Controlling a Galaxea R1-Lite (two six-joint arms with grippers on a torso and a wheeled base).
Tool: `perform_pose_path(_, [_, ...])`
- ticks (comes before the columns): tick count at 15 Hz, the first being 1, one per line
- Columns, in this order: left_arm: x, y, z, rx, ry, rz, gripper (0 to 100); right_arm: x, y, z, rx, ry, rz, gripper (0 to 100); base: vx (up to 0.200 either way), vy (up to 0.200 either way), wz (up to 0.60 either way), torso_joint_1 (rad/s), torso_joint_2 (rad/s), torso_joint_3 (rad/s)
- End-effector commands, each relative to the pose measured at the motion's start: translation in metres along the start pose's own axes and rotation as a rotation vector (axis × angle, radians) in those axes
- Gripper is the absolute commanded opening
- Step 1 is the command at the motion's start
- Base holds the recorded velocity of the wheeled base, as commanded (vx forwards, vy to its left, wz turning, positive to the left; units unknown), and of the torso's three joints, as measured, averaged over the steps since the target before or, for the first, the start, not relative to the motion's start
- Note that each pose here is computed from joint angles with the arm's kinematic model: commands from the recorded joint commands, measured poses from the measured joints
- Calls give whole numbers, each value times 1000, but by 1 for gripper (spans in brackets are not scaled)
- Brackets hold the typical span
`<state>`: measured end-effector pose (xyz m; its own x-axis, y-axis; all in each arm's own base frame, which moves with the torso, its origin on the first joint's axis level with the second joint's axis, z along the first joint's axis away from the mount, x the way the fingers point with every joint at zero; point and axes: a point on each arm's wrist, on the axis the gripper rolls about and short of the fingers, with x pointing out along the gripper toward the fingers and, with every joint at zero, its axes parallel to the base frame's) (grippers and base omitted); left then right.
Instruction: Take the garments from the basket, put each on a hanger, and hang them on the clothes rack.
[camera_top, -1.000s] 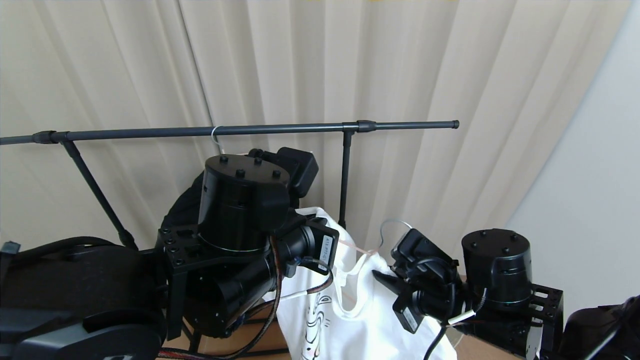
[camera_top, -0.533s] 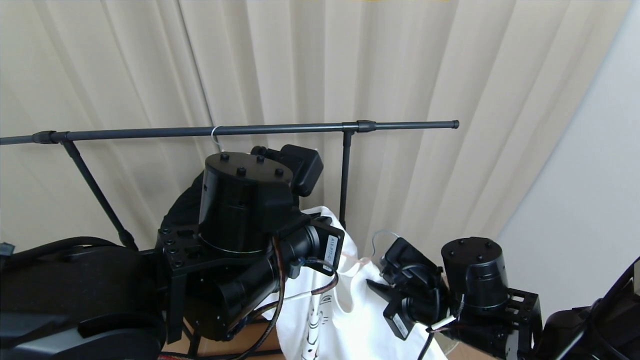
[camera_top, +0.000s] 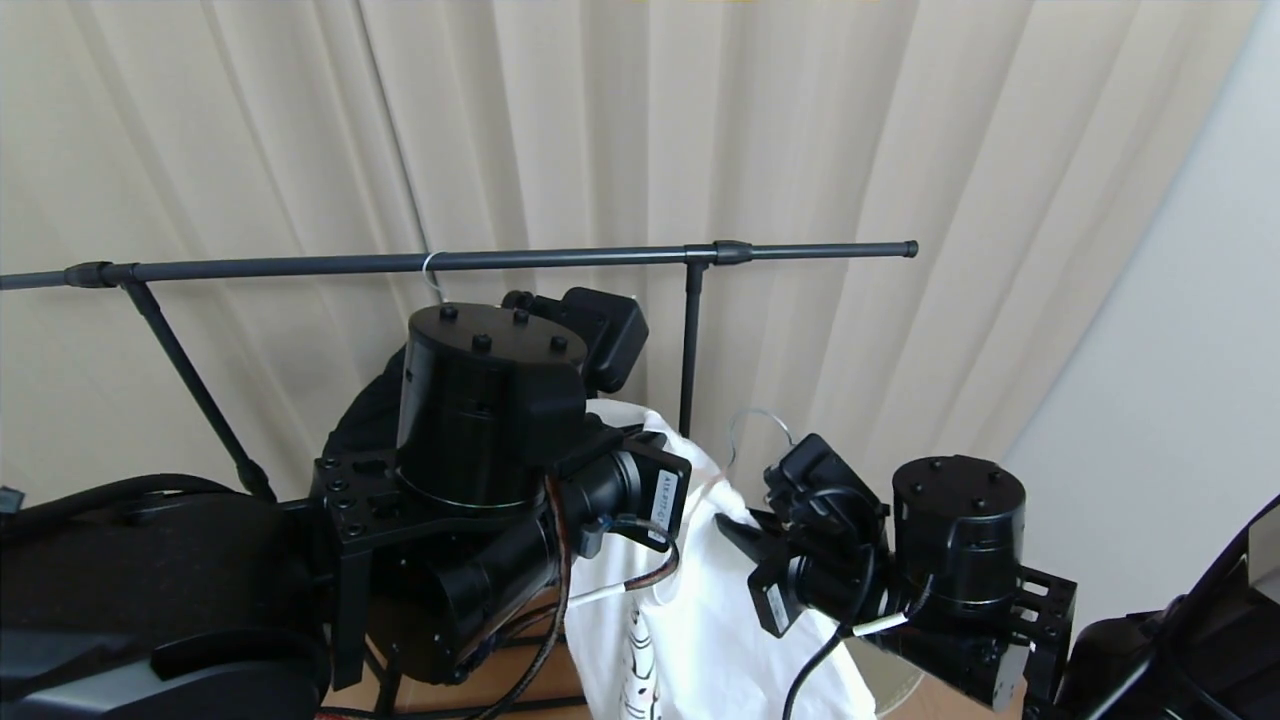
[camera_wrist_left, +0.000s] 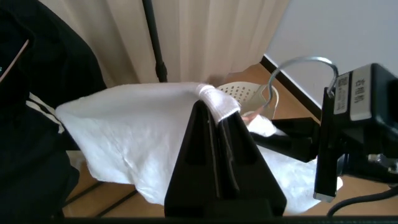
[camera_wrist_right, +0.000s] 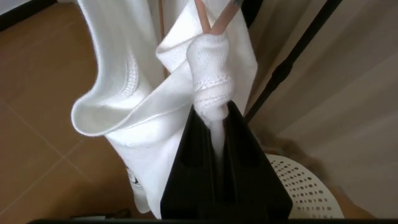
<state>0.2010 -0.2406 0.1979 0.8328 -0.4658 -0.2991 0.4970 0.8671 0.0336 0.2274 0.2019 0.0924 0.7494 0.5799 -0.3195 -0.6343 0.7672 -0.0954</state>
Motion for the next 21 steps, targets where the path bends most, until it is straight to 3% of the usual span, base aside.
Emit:
perform_pose_path(1, [0, 0, 0, -1, 1, 1, 0, 2, 1, -2, 1, -9, 1, 0, 0, 0, 0, 0, 0, 0])
perform_pose_path(10, [3, 2, -1, -14, -12, 27, 0, -3, 0, 8, 19, -140, -1, 0, 0, 0, 0, 0, 0, 0])
perform_pose_path(21, [13, 10, -2, -20, -22, 90, 0, -12, 4, 12, 15, -223, 9, 0, 0, 0, 0, 0, 0, 0])
